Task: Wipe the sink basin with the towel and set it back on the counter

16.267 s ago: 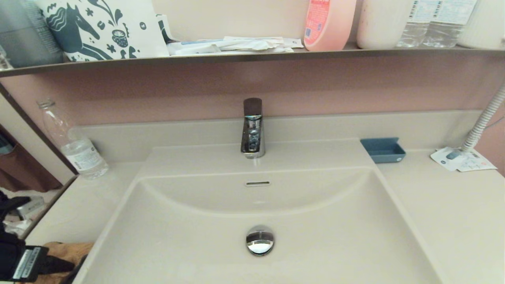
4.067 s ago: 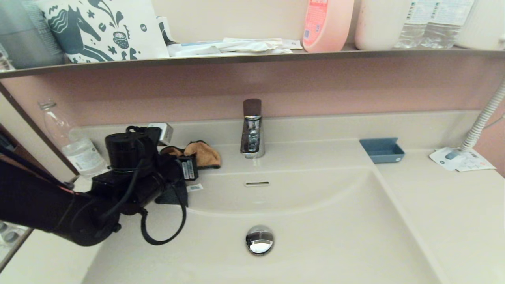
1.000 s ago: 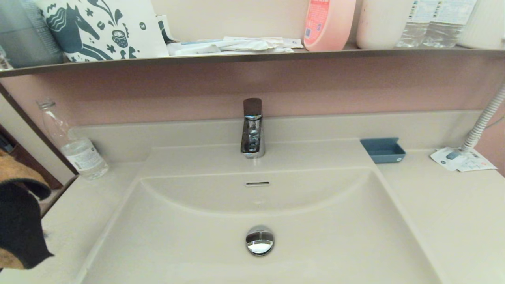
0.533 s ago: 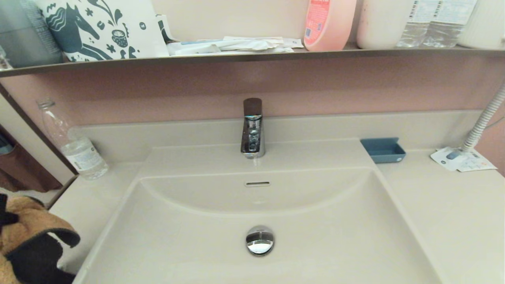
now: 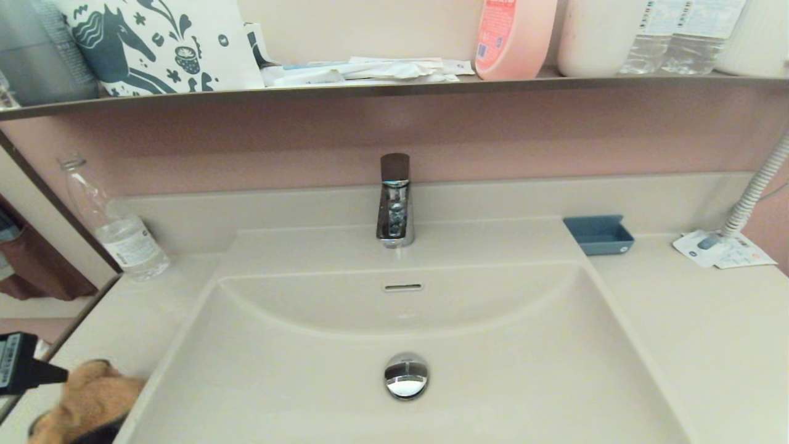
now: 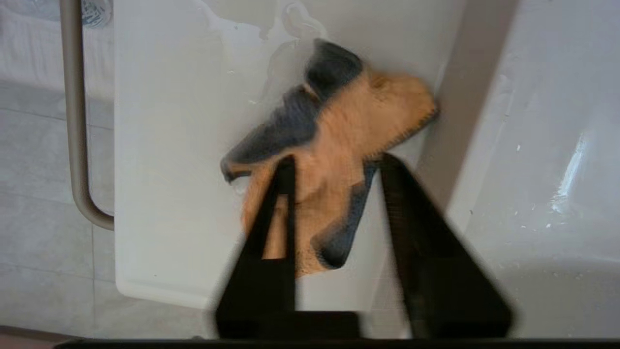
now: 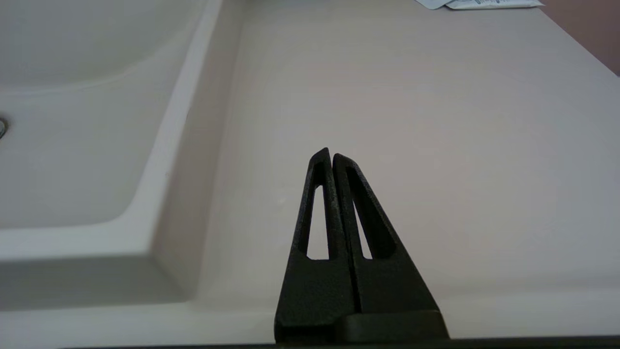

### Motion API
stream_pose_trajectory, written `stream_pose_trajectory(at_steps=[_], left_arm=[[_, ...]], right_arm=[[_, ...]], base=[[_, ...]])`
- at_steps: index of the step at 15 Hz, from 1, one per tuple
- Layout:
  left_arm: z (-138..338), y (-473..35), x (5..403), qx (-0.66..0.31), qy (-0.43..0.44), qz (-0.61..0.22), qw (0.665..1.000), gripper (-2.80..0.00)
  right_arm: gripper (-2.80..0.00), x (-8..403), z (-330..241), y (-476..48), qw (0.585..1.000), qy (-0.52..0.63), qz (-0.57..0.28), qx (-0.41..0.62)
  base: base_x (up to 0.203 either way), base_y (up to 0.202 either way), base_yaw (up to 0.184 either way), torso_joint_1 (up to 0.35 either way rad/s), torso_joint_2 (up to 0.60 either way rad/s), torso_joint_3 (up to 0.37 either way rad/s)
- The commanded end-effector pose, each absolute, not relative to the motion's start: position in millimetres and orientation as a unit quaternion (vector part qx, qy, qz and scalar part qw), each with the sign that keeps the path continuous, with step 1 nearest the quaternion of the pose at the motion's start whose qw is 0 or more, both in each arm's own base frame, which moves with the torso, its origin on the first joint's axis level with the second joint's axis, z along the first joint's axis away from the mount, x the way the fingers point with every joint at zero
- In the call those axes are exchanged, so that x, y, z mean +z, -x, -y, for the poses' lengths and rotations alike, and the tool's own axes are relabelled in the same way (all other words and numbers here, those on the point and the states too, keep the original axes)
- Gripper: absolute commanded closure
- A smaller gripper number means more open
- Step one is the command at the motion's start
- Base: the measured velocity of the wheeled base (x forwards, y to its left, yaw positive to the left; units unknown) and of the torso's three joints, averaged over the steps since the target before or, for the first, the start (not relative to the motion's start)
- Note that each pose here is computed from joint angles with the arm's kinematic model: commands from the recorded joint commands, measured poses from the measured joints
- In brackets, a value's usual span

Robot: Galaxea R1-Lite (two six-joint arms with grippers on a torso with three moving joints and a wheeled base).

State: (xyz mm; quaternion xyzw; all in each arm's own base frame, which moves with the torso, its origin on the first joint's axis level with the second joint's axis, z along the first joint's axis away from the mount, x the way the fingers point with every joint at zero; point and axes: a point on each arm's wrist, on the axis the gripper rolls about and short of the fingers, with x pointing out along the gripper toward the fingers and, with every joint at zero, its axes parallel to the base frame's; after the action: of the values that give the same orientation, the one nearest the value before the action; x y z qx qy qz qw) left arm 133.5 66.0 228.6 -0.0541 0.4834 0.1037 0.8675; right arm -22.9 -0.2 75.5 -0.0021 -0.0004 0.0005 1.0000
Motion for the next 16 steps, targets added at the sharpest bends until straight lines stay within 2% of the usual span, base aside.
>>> stream_pose_trajectory(at_steps=[1,6,7,10,12,16], left_arm=[[-66.7,-134.4,228.5,0.105,0.053,-0.487,0.865,-2.80],[-56.7,-130.8,244.7,0.087,0.031,-0.453,0.887,-2.80],[-51.5,-130.1,246.7,0.073,0.024,-0.447,0.891,0.00],[-41.3,-134.5,248.2,0.028,0.032,-0.433,0.901,0.00],[-38.7,-136.4,252.5,-0.020,0.051,-0.389,0.920,0.00],[-24.2,-120.9,263.3,-0.077,0.098,-0.338,0.933,0.00]], right_arm=[[0.00,75.5,0.2,22.8,1.000,0.002,0.000,0.001],[0.00,75.5,0.2,22.8,1.000,0.002,0.000,0.001],[0.00,75.5,0.2,22.8,1.000,0.002,0.000,0.001],[0.00,75.5,0.2,22.8,1.000,0.002,0.000,0.001],[0.00,75.5,0.2,22.8,1.000,0.002,0.000,0.001],[0.00,75.5,0.2,22.8,1.000,0.002,0.000,0.001]], base=[[0.000,0.000,0.000,0.000,0.00,0.000],[0.000,0.000,0.000,0.000,0.00,0.000],[0.000,0.000,0.000,0.000,0.00,0.000],[0.000,0.000,0.000,0.000,0.00,0.000],[0.000,0.000,0.000,0.000,0.00,0.000],[0.000,0.000,0.000,0.000,0.00,0.000]])
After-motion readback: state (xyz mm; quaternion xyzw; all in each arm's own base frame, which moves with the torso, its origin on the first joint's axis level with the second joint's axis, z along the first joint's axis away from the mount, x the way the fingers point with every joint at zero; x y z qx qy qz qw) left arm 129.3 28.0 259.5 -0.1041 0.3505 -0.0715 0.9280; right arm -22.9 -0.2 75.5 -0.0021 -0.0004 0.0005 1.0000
